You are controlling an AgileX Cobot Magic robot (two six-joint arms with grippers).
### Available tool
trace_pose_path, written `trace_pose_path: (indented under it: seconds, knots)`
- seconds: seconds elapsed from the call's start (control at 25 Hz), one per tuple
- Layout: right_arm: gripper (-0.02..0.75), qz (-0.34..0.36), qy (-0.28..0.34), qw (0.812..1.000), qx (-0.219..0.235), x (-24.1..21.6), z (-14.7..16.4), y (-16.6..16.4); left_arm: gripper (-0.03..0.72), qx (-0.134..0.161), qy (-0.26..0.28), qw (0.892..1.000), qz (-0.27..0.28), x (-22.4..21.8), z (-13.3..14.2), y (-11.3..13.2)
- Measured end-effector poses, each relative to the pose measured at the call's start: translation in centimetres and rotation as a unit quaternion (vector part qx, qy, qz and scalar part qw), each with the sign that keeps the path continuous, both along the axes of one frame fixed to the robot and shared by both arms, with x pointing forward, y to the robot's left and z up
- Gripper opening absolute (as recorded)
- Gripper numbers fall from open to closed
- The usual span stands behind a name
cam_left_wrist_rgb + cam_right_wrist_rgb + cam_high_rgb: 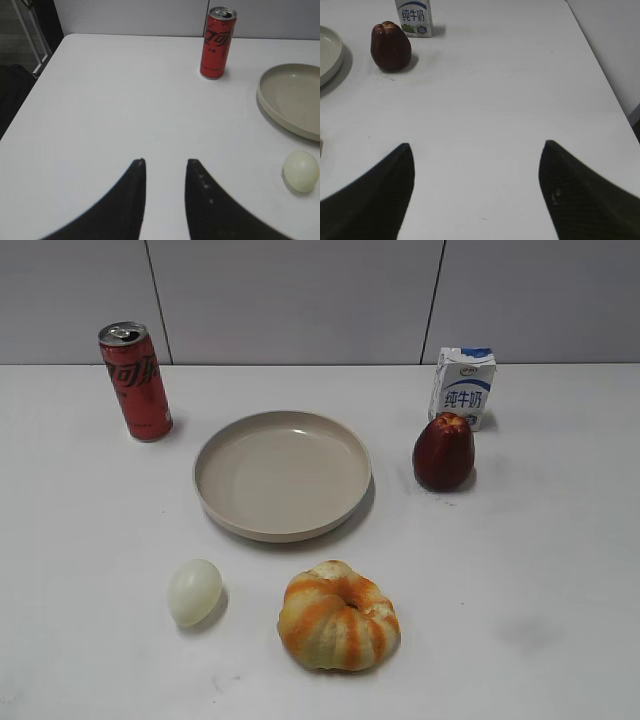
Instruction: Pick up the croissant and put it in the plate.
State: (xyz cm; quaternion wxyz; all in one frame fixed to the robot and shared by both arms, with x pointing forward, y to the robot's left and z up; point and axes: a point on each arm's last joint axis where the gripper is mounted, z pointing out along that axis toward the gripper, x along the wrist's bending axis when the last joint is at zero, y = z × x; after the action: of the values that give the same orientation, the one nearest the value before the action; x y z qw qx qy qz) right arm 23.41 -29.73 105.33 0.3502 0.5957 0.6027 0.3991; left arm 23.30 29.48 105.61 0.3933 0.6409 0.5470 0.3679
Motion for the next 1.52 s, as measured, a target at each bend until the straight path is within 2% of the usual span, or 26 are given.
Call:
trace_pose_path:
  seconds: [0.72,0.92,1.04,1.16,1.32,1.52]
  knots:
    - [0.585,-0.004,-0.004,1.0,0.009,0.0,0.2,0.0,0.199,0.0,0.0,1.0,0.0,0.0,0.0,0.0]
    - [0.603,-0.007,-0.092,0.995,0.023,2.1,2.9,0.1,0.199,0.0,0.0,1.0,0.0,0.0,0.0,0.0]
    - [0.628,-0.007,-0.102,0.995,0.021,4.6,3.7,0.2,0.199,0.0,0.0,1.0,0.0,0.0,0.0,0.0]
    - [0.637,0.006,-0.038,0.999,0.015,8.1,3.2,0.6,0.199,0.0,0.0,1.0,0.0,0.0,0.0,0.0]
    - [0.638,0.05,0.067,0.996,0.042,12.7,2.0,1.9,0.199,0.0,0.0,1.0,0.0,0.0,0.0,0.0]
    - [0.634,0.13,0.219,0.965,0.055,17.8,-0.3,4.8,0.199,0.0,0.0,1.0,0.0,0.0,0.0,0.0]
